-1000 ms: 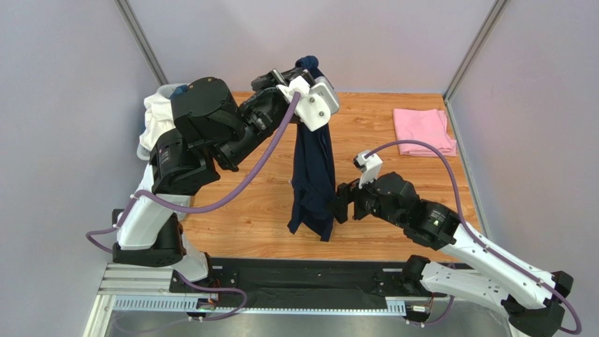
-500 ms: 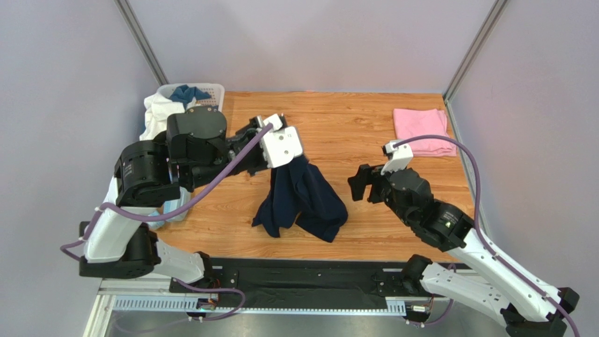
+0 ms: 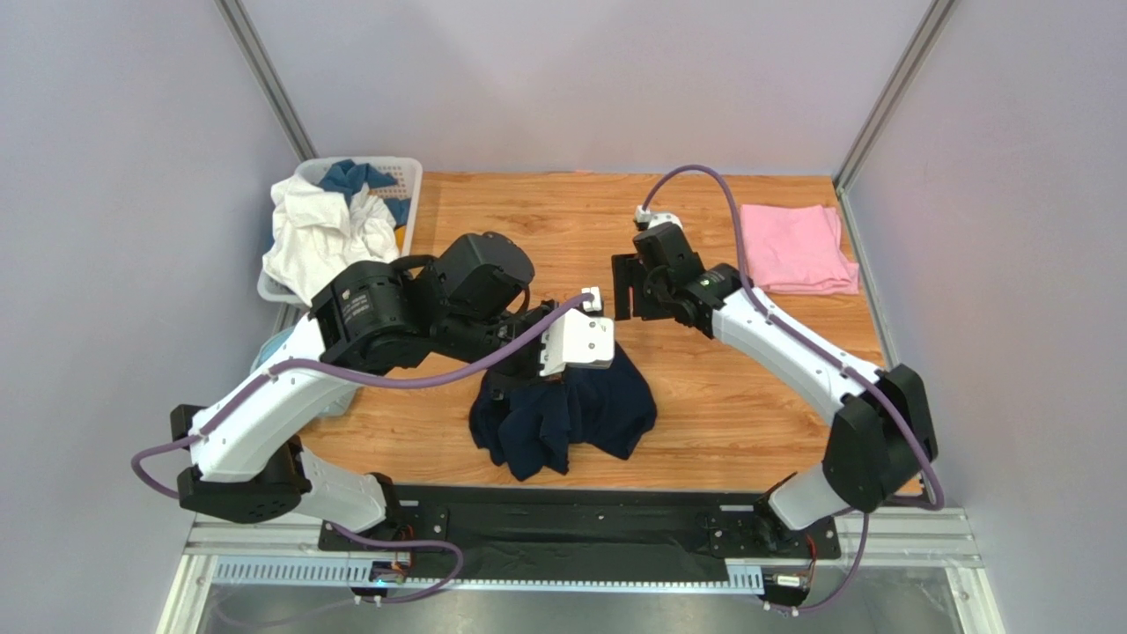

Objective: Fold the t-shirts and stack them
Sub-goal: Move the tshirt to the center of the board

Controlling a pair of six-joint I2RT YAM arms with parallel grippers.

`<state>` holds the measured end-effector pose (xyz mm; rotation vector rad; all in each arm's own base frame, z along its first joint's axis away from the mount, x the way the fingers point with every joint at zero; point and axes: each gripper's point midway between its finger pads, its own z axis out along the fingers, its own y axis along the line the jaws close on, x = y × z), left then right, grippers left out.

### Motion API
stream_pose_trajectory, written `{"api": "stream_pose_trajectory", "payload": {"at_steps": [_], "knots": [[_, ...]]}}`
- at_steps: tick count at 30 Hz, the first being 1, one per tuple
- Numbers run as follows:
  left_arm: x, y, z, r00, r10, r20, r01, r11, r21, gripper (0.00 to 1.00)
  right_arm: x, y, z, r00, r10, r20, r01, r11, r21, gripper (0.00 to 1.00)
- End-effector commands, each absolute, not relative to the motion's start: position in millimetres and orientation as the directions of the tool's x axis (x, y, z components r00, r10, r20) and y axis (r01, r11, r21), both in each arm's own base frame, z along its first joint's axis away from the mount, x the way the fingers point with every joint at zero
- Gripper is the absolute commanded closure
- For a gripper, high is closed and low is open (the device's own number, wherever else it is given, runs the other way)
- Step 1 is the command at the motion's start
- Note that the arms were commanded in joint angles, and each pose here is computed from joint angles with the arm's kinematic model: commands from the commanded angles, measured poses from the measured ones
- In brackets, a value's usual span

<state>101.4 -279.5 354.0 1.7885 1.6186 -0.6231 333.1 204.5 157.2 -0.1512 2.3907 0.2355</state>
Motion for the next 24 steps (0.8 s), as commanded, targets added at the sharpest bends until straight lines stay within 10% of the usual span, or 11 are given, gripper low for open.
{"api": "stream_pose_trajectory", "payload": {"at_steps": [1, 11, 18, 21, 24], "knots": [[43.5, -209.0, 327.2, 0.063, 0.818, -0.572, 0.987, -0.137, -0.088, 1.00, 365.3, 241.3, 175.2, -0.692, -0.109, -0.713, -0.319, 0.933, 0.167, 0.24], [26.4, -195.4, 299.8, 0.066, 0.849, -0.524, 0.967, -0.185, -0.177, 0.97, 410.8, 283.8, 115.5, -0.786, -0.172, -0.594, -0.376, 0.895, 0.239, 0.24], [37.7, -196.9, 298.3, 0.056, 0.861, -0.505, 0.977, -0.153, -0.151, 0.47, 414.3, 293.1, 93.6, -0.816, -0.188, -0.547, -0.386, 0.881, 0.272, 0.24], [72.5, -201.8, 335.7, 0.001, 0.788, -0.615, 0.999, -0.028, -0.034, 0.11, 411.3, 295.7, 92.4, -0.820, -0.195, -0.539, -0.396, 0.872, 0.288, 0.25], [117.2, -192.7, 364.3, -0.079, 0.702, -0.708, 0.982, 0.176, 0.064, 0.00, 407.2, 298.6, 90.9, -0.827, -0.191, -0.528, -0.398, 0.863, 0.311, 0.27]]}}
